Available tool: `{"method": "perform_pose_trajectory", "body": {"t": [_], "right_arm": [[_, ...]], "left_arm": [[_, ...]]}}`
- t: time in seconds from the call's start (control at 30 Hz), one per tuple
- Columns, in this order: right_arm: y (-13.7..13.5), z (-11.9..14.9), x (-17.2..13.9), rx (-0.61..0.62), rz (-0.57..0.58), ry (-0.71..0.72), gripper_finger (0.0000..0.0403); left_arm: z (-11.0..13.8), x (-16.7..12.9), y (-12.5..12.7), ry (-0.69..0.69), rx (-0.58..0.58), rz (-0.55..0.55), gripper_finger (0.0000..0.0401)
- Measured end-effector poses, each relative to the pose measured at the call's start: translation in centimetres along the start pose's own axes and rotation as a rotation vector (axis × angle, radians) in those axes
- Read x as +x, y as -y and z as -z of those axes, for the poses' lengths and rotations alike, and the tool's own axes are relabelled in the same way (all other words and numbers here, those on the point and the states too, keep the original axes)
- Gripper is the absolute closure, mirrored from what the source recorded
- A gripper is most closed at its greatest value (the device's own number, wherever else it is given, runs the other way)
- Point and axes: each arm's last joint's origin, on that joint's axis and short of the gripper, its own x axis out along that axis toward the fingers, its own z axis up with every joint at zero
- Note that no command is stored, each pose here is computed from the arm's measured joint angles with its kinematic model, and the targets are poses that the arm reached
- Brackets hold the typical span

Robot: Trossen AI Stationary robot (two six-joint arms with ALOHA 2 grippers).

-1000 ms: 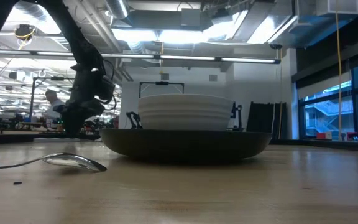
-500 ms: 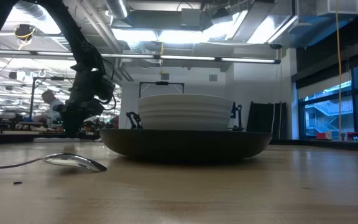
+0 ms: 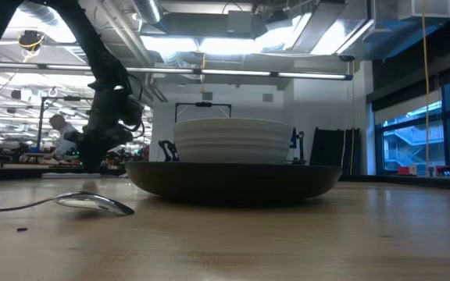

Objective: Set table place
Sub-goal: Move the blue fork to the left of the black plate

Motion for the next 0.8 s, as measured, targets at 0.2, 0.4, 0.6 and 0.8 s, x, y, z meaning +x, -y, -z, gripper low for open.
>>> {"method": "perform_pose_trajectory", "body": {"t": [0.2,0.4,0.6,0.8], "right_arm": [[-0.01,0.00,0.00,0.000,0.000,0.000,0.0345],[-0.01,0.00,0.00,0.000,-0.001,0.000,0.0345],[-0.01,0.00,0.00,-0.001,0.000,0.000,0.0345],[-0.01,0.00,0.00,-0.003,0.000,0.000,0.0345]], "left_arm": [[-0.09,-0.06,-0.35,-0.003,-0.019,0.041,0.0328],[-0.36,-0.07,-0.37,0.026,-0.018,0.039,0.0328],[-0.38,-0.08,-0.53,0.026,-0.016,0.040,0.0328],[-0.40,-0.10,-0.52,0.028,-0.024,0.036,0.0328]]}}
